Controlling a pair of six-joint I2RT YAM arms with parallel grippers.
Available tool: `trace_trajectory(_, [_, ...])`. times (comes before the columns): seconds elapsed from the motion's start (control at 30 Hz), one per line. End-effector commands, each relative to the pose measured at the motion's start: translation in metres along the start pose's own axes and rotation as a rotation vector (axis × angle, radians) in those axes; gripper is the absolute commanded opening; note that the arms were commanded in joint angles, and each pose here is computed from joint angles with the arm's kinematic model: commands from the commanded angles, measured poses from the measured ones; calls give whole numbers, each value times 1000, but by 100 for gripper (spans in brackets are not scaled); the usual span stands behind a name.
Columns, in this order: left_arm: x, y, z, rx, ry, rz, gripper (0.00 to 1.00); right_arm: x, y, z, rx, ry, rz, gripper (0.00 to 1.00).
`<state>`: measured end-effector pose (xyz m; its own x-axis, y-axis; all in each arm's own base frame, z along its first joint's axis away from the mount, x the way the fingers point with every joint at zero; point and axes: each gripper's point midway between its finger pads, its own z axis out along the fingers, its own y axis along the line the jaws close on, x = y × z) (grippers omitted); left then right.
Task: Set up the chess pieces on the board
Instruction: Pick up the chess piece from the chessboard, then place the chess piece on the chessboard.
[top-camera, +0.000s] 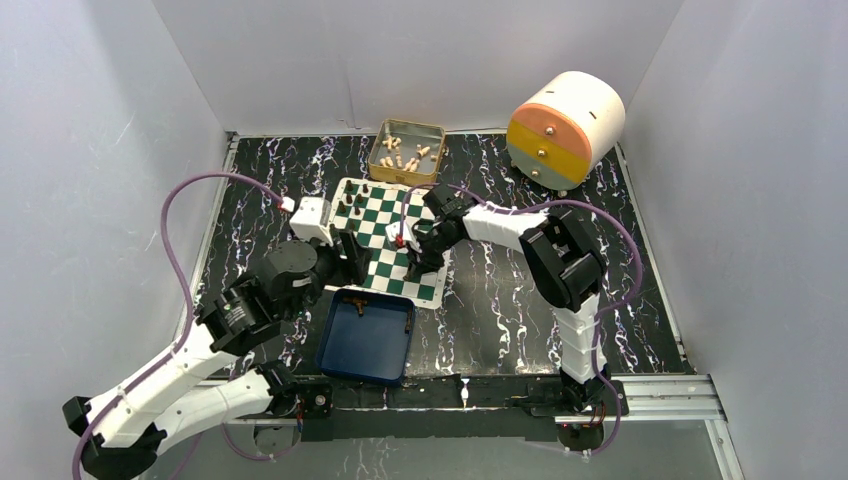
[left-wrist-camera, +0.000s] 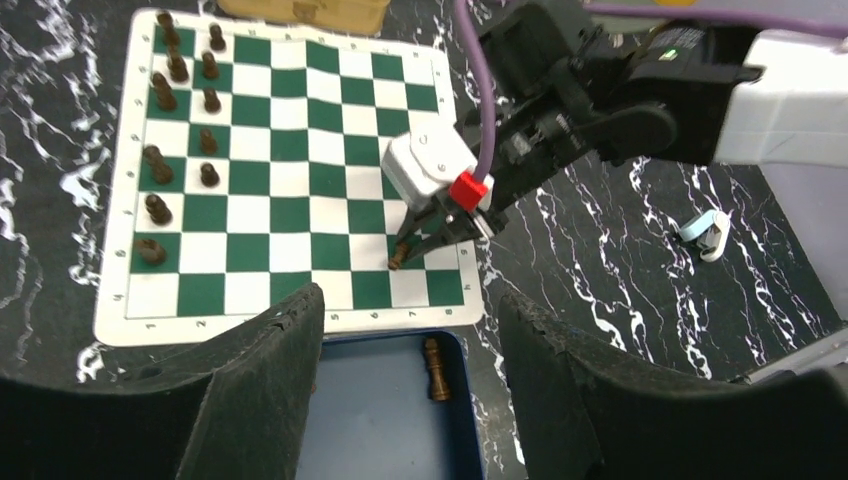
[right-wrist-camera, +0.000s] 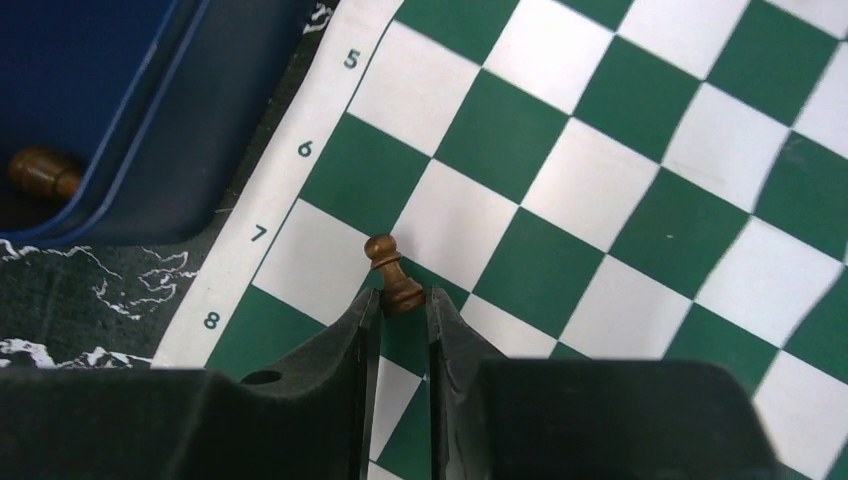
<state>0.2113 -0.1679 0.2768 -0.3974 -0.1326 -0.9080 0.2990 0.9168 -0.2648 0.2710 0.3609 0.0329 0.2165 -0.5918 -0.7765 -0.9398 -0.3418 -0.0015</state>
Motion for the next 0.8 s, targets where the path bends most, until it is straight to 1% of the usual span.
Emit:
trace_trajectory(0.0, [17,-11,12,14,49,-108,60,-50,-16,-36,104,-107,-8,19])
trace_trajectory(0.07, [26,-17,18,28,74,-143,59,-63,-23,-48,154,-167,28,17])
trace_trajectory(0.23, [39,-33,29,70,122,-218,56,-79,-24,-74,252,-254,130,17])
trace_trajectory(0.33, [40,-42,33,89,132,-263,55,-87,-29,-93,340,-310,214,17])
trace_trajectory(0.4, [39,-50,35,123,126,-312,54,-98,-28,-105,386,-372,261,17])
trace_trajectory(0.53, [33,-66,38,186,116,-409,50,-129,-6,-126,400,-521,252,17])
trace_trajectory(0.57, [32,-70,39,195,121,-422,50,-131,3,-128,399,-551,267,17])
trace_trajectory(0.63, [29,-77,42,208,131,-436,49,-142,13,-139,416,-612,246,16])
trace_trajectory(0.77, [22,-92,48,245,150,-460,47,-156,32,-153,425,-690,244,16])
